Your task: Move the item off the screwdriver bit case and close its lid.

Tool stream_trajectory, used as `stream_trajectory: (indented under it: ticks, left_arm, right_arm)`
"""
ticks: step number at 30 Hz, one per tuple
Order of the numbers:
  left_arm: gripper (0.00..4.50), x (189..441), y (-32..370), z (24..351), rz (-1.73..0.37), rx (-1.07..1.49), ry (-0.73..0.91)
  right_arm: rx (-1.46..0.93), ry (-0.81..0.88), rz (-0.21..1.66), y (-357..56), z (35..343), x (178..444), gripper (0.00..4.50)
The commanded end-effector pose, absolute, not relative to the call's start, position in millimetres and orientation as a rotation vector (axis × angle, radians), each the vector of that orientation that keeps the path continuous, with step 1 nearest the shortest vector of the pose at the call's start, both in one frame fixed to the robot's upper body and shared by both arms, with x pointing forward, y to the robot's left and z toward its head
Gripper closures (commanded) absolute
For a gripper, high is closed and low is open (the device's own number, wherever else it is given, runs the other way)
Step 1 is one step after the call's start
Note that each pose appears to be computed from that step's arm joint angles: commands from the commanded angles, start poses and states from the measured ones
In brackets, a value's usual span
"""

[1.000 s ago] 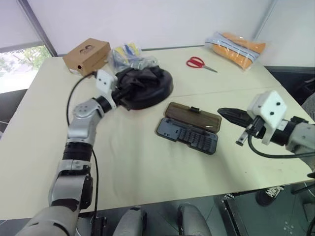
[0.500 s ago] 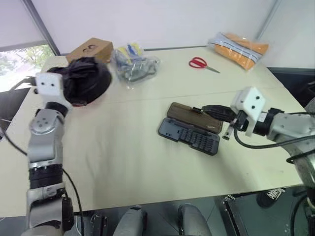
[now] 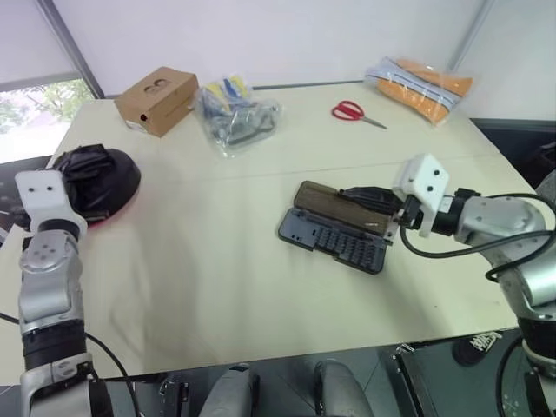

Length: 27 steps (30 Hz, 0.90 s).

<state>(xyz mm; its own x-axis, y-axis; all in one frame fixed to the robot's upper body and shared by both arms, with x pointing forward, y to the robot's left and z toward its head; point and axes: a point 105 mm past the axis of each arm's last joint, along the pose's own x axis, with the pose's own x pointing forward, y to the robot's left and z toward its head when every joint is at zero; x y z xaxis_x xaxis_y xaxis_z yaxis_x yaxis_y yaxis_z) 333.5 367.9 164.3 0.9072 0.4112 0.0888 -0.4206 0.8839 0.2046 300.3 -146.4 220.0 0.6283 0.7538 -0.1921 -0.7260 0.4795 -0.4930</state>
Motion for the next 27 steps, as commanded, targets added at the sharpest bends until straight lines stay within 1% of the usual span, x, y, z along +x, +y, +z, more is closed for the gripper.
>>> stream_trajectory:
  ticks: [1,7,9,12,13,15,19,21,27]
  left_arm:
    - [4.47,324,386,172,0.495,0.282,-0.067]
    - [4.47,325,395,144,0.509,0.229,0.002]
    - [4.47,326,393,140,0.501,0.228,0.001]
    - [3.49,327,392,139,0.495,0.229,0.001]
    - [3.04,328,391,140,0.489,0.226,-0.006]
    - [1.92,328,389,142,0.482,0.229,-0.020]
    - [0.02,330,382,153,0.458,0.203,-0.077]
    - [0.02,334,372,158,0.408,0.185,-0.102]
    - [0.02,346,324,172,0.185,0.071,-0.172]
  right_arm:
    - [-0.601,-0.102,0.890,-147,231,294,4.50]
    - [-0.606,-0.097,0.864,-151,230,290,4.50]
    - [-0.607,-0.097,0.858,-152,231,289,4.50]
    - [-0.606,-0.095,0.850,-153,231,289,4.50]
    - [-0.605,-0.093,0.849,-153,231,288,4.50]
    - [-0.603,-0.091,0.848,-153,230,288,4.50]
    - [-0.599,-0.087,0.848,-153,229,288,4.50]
    - [-0.597,-0.086,0.850,-152,229,288,4.50]
    - [-0.597,-0.082,0.856,-151,228,289,4.50]
